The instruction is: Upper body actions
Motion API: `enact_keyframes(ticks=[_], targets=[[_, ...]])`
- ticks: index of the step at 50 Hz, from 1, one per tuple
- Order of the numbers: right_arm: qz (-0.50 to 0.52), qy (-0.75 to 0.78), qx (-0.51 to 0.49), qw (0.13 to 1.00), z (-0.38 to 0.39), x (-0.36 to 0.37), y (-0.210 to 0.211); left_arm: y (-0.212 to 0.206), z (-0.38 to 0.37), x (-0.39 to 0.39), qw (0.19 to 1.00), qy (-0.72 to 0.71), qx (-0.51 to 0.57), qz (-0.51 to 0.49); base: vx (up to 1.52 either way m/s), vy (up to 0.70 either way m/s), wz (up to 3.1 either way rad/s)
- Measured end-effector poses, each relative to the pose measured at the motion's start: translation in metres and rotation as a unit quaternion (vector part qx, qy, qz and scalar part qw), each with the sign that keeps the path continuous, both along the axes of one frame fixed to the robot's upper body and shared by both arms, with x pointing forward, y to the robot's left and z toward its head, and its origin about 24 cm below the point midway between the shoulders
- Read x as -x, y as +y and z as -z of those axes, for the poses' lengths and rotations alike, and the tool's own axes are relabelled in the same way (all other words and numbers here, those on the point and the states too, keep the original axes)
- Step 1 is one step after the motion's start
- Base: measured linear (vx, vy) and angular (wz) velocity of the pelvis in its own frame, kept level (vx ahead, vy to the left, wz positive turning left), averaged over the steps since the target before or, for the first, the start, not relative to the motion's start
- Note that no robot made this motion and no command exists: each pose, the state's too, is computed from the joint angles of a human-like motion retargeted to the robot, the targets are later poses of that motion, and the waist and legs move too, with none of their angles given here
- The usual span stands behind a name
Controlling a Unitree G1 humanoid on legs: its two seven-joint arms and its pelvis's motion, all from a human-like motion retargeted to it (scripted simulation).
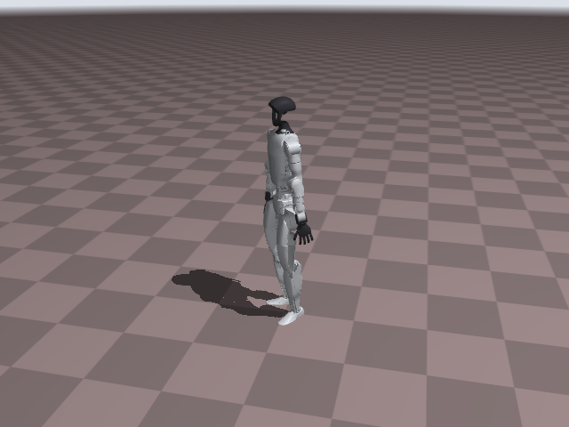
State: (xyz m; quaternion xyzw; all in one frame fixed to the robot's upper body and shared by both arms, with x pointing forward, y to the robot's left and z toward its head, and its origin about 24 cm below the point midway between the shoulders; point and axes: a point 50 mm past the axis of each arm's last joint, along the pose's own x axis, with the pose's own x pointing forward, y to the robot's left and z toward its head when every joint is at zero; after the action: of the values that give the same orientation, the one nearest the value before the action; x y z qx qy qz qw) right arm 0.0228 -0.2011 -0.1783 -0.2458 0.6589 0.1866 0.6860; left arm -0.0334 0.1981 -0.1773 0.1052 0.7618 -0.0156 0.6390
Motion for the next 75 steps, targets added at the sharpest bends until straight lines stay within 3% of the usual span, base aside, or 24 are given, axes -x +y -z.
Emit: enact_keyframes(ticks=[10,22,37,47,60,75], targets=[[-0.1,0.182,-0.014,0.978,-0.004,0.063,0.003,-0.042,-0.001,0.021,0.996,0.06,0.064,-0.016,0.05,0.02,0.04],[-0.126,0.158,-0.028,0.979,-0.001,0.04,0.008,-0.024,-0.002,0.017,0.994,0.048,0.079,-0.057,-0.01,0.0,0.02],[0.012,0.089,-0.065,0.994,0.002,0.011,0.022,-0.04,0.002,-0.011,0.989,0.001,0.136,-0.065,0.0,0.0,-0.02],[-0.027,0.106,-0.061,0.992,0.002,0.021,0.022,-0.039,0.003,-0.012,0.99,-0.002,0.143,-0.015,0.0,0.0,0.0],[-0.018,0.132,-0.047,0.99,0.0,0.039,0.016,-0.031,0.001,0.002,0.99,0.014,0.12,-0.07,-0.01,-0.01,0.49],[-0.019,0.122,-0.047,0.991,0.001,0.031,0.015,-0.034,0.001,-0.005,0.99,0.007,0.134,-0.052,0.0,0.01,-0.25]])
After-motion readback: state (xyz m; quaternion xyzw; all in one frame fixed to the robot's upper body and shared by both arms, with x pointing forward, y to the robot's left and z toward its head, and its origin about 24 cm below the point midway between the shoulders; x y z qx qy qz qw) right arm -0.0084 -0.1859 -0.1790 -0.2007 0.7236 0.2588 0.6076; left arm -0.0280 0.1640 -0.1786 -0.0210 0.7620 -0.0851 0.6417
